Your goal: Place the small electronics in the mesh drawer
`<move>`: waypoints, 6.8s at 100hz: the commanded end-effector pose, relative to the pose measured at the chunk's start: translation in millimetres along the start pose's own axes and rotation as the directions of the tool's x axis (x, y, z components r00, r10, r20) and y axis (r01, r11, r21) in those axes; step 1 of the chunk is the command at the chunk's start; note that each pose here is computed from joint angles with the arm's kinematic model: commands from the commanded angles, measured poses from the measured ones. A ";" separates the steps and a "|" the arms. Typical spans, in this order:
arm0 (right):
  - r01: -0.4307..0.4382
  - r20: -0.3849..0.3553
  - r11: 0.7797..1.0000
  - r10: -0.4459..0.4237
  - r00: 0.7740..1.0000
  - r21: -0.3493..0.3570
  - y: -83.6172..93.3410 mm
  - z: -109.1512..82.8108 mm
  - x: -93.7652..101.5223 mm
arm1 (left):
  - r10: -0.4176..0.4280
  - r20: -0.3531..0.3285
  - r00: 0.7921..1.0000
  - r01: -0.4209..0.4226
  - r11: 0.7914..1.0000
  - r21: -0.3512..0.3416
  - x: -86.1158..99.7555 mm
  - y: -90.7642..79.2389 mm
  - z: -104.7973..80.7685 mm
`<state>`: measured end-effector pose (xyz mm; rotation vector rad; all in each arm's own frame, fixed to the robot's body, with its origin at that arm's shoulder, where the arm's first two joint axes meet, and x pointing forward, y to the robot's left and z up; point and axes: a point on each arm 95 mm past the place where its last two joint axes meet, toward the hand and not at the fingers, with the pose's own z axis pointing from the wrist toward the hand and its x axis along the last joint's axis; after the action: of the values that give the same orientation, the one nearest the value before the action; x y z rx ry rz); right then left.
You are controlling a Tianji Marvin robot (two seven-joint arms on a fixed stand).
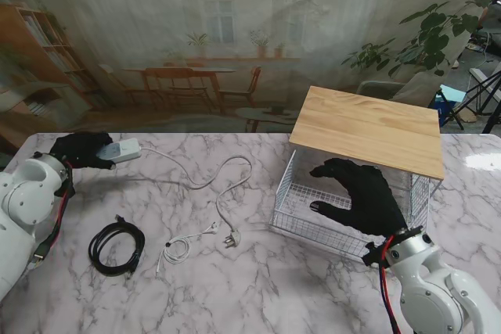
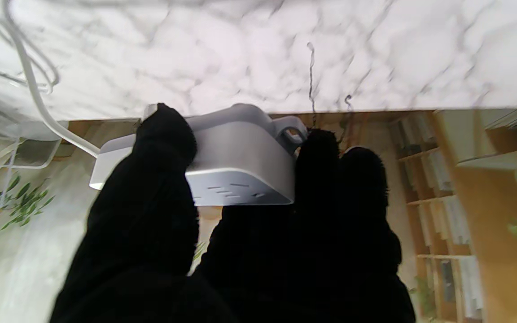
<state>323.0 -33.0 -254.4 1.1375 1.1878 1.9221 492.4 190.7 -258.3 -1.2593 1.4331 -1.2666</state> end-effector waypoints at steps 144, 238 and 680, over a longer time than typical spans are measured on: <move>0.357 -0.071 0.851 -0.358 0.931 0.386 39.3 197.3 72.0 | -0.079 -0.561 0.824 0.077 0.997 -0.028 262.6 -110.6 32.4; 0.384 -0.095 0.787 -0.390 0.916 0.483 13.7 223.8 77.6 | -0.088 -0.585 0.806 0.090 0.996 -0.025 265.5 -108.2 30.5; 0.285 0.029 0.890 -0.315 0.948 0.356 43.9 234.4 72.6 | -0.427 -0.509 0.748 0.400 0.901 -0.168 241.8 -8.9 3.4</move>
<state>497.1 100.3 -136.1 1.1210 1.6012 1.4524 458.2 -47.7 -237.1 -1.3267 1.5925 -2.0417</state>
